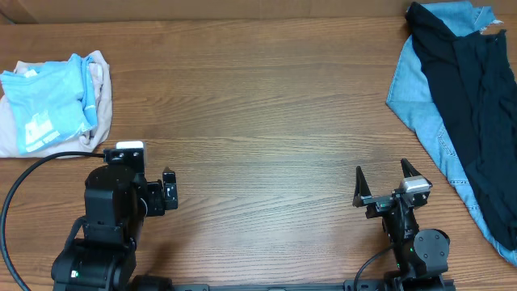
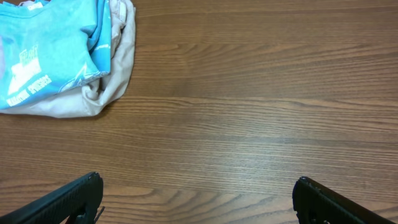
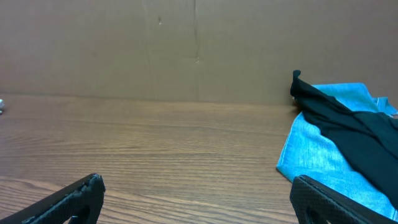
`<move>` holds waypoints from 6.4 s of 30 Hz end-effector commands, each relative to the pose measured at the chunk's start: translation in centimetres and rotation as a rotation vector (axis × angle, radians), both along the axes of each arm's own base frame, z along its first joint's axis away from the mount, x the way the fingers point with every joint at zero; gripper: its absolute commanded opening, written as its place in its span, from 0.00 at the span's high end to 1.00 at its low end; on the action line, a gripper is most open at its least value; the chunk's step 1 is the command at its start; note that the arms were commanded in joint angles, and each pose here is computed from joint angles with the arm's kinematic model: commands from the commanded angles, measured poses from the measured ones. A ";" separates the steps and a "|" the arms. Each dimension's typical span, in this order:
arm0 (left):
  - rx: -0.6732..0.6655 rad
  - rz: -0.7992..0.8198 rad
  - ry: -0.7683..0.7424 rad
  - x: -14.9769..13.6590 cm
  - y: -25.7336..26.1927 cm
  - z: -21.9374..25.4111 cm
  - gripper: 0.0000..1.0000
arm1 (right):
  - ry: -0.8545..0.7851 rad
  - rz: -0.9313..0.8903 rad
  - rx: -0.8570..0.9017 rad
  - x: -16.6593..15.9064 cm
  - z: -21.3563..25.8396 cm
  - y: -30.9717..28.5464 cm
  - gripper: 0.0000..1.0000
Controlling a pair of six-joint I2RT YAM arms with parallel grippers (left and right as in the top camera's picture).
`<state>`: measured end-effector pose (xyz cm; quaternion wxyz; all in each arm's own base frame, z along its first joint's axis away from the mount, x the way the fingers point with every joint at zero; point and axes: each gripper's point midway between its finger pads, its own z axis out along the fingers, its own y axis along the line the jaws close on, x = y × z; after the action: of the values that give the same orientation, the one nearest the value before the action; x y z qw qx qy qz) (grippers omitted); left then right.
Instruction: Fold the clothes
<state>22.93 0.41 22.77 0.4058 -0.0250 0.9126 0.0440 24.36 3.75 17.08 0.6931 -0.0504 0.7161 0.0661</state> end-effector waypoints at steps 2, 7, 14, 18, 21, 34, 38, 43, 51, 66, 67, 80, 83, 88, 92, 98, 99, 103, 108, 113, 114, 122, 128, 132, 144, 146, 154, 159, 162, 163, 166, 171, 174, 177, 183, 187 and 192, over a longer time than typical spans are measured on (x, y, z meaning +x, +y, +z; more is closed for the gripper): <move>0.017 0.001 -0.001 0.0 0.2 0.0 0.00 | -0.010 0.000 -0.006 0.0 -0.1 0.0 0.00; 0.017 0.001 -0.001 0.0 0.2 0.0 0.00 | -0.009 0.000 -0.006 0.0 -0.1 0.0 0.00; 0.017 0.001 -0.001 0.0 0.2 0.0 0.00 | 0.008 0.002 -0.008 0.1 -0.5 0.0 0.00; 0.017 0.001 -0.001 0.0 0.2 0.0 0.00 | 0.008 0.002 -0.008 0.1 -0.5 0.0 0.00; 0.017 0.001 -0.001 0.0 0.2 0.0 0.00 | 0.008 0.002 -0.008 0.1 -0.5 0.0 0.00; 0.015 0.001 -0.018 -0.2 0.3 0.3 0.00 | 0.008 0.002 -0.008 0.1 -0.5 0.0 0.00; 0.013 0.002 -0.039 -1.6 0.5 0.8 0.00 | 0.008 0.002 -0.008 0.1 -0.5 0.0 0.00; -0.003 0.002 -0.073 -3.6 0.7 0.5 0.00 | 0.008 0.002 -0.008 0.1 -0.5 0.0 0.00; -0.070 -0.017 -0.212 -3.6 0.2 -3.0 0.00 | 0.008 0.002 -0.008 0.1 -0.5 0.0 0.00; -0.120 -0.099 -0.654 0.7 -1.1 -4.1 0.00 | 0.008 0.002 -0.008 0.1 -0.5 0.0 0.00; -0.119 -0.096 -0.674 0.9 -1.0 -4.2 0.00 | 0.008 0.002 -0.008 0.1 -0.5 0.0 0.00; -0.149 -0.085 -0.663 1.7 -1.0 -7.1 0.00 | 0.008 0.002 -0.008 0.1 -0.5 0.0 0.00; -0.149 -0.085 -0.663 1.7 -1.0 -7.1 0.00 | 0.008 0.002 -0.008 0.1 -0.5 0.0 0.00; -0.149 -0.085 -0.663 1.7 -1.0 -7.1 0.00 | 0.008 0.002 -0.008 0.1 -0.5 0.0 0.00; -0.149 -0.085 -0.663 1.7 -1.0 -7.1 0.00 | 0.008 0.002 -0.008 0.1 -0.5 0.0 0.00; -0.149 -0.085 -0.663 1.7 -1.0 -7.1 0.00 | 0.008 0.002 -0.008 0.1 -0.5 0.0 0.00; -0.149 -0.085 -0.663 1.7 -1.0 -7.1 0.00 | 0.008 0.002 -0.008 0.1 -0.5 0.0 0.00; -0.149 -0.085 -0.663 1.7 -1.0 -7.1 0.00 | 0.008 0.002 -0.008 0.1 -0.5 0.0 0.00; -0.149 -0.085 -0.663 1.7 -1.0 -7.1 0.00 | 0.008 0.002 -0.008 0.1 -0.5 0.0 0.00; -0.149 -0.085 -0.663 1.7 -1.0 -7.1 0.00 | 0.008 0.002 -0.008 0.1 -0.5 0.0 0.00; -0.149 -0.085 -0.663 1.7 -1.0 -7.1 0.00 | 0.008 0.002 -0.008 0.1 -0.5 0.0 0.00; -0.149 -0.085 -0.663 1.7 -1.0 -7.1 0.00 | 0.008 0.002 -0.008 0.1 -0.5 0.0 0.00; -0.149 -0.085 -0.662 1.7 -1.0 -7.1 0.00 | 0.008 0.002 -0.008 0.1 -0.5 0.0 0.00; -0.149 -0.085 -0.663 1.7 -1.0 -7.1 0.00 | 0.008 0.002 -0.008 0.1 -0.5 0.0 0.00; -0.149 -0.085 -0.663 1.7 -1.0 -7.1 0.00 | 0.008 0.002 -0.008 0.1 -0.5 0.0 0.00; -0.149 -0.085 -0.662 1.7 -1.0 -7.1 0.00 | 0.008 0.002 -0.008 0.1 -0.5 0.0 0.00; -0.149 -0.085 -0.663 1.7 -1.0 -7.1 0.00 | 0.008 0.002 -0.008 0.1 -0.5 0.0 0.00; -0.149 -0.085 -0.663 1.7 -1.0 -7.1 0.00 | 0.008 0.002 -0.008 0.1 -0.5 0.0 0.00; -0.149 -0.085 -0.663 1.7 -1.0 -7.1 0.00 | 0.008 0.002 -0.008 0.1 -0.5 0.0 0.00; -0.149 -0.085 -0.663 1.7 -1.0 -7.1 0.00 | 0.008 0.002 -0.008 0.1 -0.5 0.0 0.00; -0.149 -0.085 -0.663 1.7 -1.0 -7.1 0.00 | 0.008 0.002 -0.008 0.1 -0.5 0.0 0.00; -0.149 -0.085 -0.663 1.7 -1.0 -7.1 0.00 | 0.008 0.002 -0.008 0.1 -0.5 0.0 0.00; -0.149 -0.085 -0.663 1.7 -1.0 -7.1 0.00 | 0.008 0.002 -0.008 0.1 -0.5 0.0 0.00; -0.149 -0.085 -0.663 1.7 -1.0 -7.1 0.00 | 0.008 0.002 -0.008 0.1 -0.5 0.0 0.00; -0.149 -0.085 -0.663 1.7 -1.0 -7.1 0.00 | 0.008 0.002 -0.008 0.1 -0.5 0.0 0.00; -0.149 -0.085 -0.663 1.7 -1.0 -7.1 0.00 | 0.008 0.002 -0.008 0.1 -0.5 0.0 0.00; -0.149 -0.085 -0.662 1.7 -1.0 -7.1 0.00 | 0.008 0.002 -0.008 0.1 -0.5 0.0 0.00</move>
<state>24.63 -0.68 15.60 0.6759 -0.0262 0.7351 -0.0461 24.39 3.77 16.96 0.6914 -0.0529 0.7176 0.0642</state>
